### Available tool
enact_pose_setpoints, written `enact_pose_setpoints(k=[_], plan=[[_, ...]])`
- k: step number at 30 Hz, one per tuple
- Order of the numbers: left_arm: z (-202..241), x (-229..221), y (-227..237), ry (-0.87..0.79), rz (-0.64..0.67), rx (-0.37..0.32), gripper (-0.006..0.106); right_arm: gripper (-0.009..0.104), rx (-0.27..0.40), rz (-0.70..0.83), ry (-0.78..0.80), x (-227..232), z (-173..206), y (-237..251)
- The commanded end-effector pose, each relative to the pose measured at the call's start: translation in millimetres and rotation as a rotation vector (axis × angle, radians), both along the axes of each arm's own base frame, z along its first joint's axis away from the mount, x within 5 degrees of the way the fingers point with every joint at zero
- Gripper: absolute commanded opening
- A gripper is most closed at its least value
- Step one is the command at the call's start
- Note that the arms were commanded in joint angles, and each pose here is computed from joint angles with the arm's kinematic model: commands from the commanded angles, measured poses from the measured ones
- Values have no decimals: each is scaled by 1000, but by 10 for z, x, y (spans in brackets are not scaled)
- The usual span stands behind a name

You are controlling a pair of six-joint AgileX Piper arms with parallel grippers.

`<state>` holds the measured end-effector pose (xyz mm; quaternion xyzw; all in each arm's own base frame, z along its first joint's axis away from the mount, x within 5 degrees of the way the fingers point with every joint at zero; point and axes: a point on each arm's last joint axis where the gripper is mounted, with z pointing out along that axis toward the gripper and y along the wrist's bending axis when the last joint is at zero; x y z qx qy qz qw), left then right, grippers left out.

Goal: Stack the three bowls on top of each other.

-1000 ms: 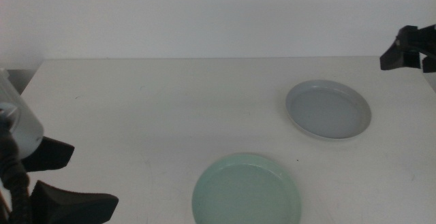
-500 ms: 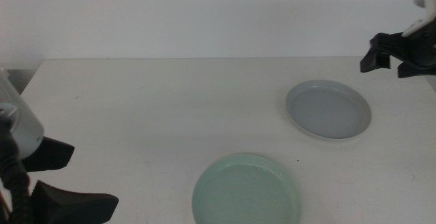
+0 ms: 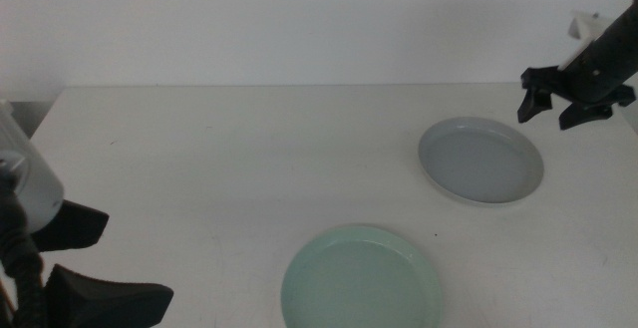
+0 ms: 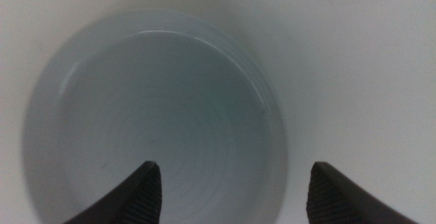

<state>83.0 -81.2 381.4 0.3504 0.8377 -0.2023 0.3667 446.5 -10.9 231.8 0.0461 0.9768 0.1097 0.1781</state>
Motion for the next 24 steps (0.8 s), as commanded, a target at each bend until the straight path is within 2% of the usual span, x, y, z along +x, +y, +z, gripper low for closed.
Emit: enact_pose_setpoints(k=[1, 11, 13, 15, 18, 24], plan=[[135, 6, -21, -59, 4, -71, 105, 53, -15, -2, -81, 53, 234, -41], [135, 6, -21, -59, 4, -71, 105, 50, -46, 15, 34, 193, -317, -80], [135, 6, -21, -59, 4, -71, 105, 42, -47, 21, 43, 196, -353, -80], [135, 6, -21, -59, 4, -71, 105, 29, -48, 23, 43, 196, -354, -80], [135, 6, -21, -59, 4, -71, 105, 0, -50, 23, 41, 189, -328, -81], [135, 6, -21, -59, 4, -71, 105, -1, -27, 32, 67, 73, -153, -39]])
